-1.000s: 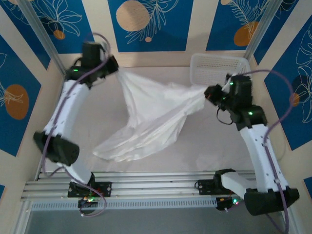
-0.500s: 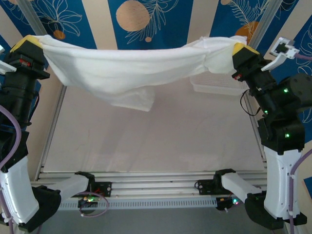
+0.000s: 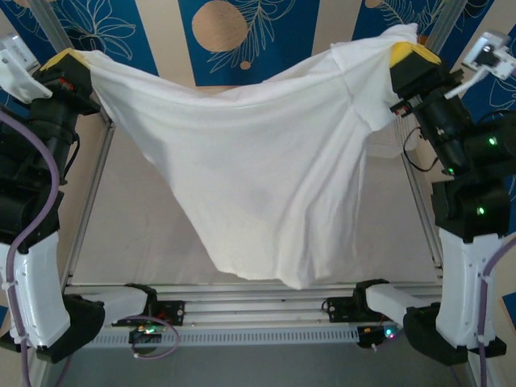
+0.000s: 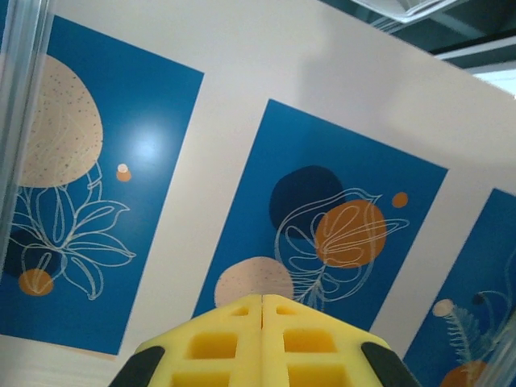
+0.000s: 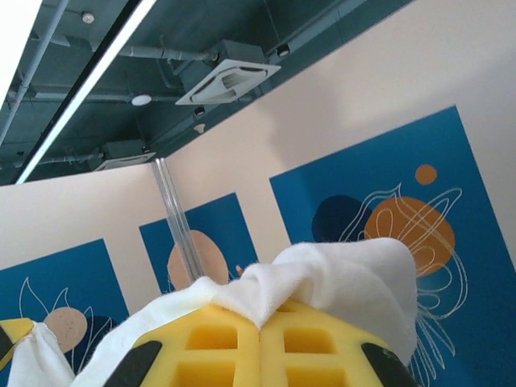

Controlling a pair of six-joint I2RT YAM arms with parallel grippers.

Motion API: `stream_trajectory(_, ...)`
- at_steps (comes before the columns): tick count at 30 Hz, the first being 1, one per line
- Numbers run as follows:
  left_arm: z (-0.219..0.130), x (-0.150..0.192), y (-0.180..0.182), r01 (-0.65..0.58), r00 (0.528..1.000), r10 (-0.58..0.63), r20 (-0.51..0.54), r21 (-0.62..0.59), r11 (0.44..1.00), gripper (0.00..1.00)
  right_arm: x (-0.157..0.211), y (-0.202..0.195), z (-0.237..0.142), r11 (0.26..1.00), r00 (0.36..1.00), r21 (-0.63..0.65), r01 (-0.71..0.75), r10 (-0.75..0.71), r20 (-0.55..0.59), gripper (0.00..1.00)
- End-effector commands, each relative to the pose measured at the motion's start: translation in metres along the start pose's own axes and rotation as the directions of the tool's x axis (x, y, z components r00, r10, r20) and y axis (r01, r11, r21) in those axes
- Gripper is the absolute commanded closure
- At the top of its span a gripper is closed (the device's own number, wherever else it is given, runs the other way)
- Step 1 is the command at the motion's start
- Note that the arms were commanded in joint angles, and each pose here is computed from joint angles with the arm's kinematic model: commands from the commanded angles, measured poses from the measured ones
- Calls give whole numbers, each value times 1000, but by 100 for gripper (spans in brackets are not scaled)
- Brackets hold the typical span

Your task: Fold the inside-out t-shirt

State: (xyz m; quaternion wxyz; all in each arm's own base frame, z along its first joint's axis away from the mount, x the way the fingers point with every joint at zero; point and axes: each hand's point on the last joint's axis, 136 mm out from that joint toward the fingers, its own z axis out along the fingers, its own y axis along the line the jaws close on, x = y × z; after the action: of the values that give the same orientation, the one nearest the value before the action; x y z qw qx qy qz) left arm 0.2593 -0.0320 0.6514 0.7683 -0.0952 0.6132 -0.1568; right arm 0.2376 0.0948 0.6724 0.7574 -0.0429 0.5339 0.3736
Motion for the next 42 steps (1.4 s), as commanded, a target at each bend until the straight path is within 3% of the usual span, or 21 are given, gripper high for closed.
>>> stream_trajectory(1,25,15,14,-96,995,93,-35,-90,991,100,26,-27,33,998,997,23,-57,58,-52,100)
stream_trajectory(6,101,95,51,-177,964,133,-231,-183,967,100,120,-102,89,979,955,130,-156,183,-235,100)
stream_trajectory(11,183,227,119,-186,884,37,-467,-276,943,100,267,-192,123,916,843,285,-283,380,-382,100)
stream_trajectory(14,232,309,154,-213,841,22,-541,-292,933,97,348,-248,143,898,796,365,-246,402,-453,86)
stream_trajectory(16,266,355,171,-175,821,-11,-571,-269,947,64,384,-272,159,895,743,388,-221,412,-527,65)
stream_trajectory(18,290,373,171,-119,815,-33,-579,-223,967,46,400,-295,167,867,698,449,-215,458,-551,53)
stream_trajectory(21,299,356,165,-107,847,-9,-532,-187,976,23,393,-306,169,853,656,471,-226,491,-574,43)
stream_trajectory(24,285,331,147,-114,839,28,-544,-124,986,19,376,-290,157,884,634,426,-194,444,-633,36)
stream_trajectory(29,233,300,103,-54,808,41,-587,-5,999,17,356,-239,121,916,592,348,-200,396,-702,36)
stream_trajectory(32,184,283,68,-20,809,64,-585,83,996,17,349,-217,85,903,569,388,-185,420,-707,36)
stream_trajectory(35,125,283,26,-43,799,173,-575,232,972,17,352,-195,40,878,539,444,-177,464,-703,36)
stream_trajectory(38,58,304,-15,-103,737,358,-572,429,897,14,369,-170,-11,842,489,509,-179,525,-697,37)
stream_trajectory(42,-35,348,-57,-60,613,583,-534,704,708,6,411,-143,-94,769,355,631,-101,621,-699,37)
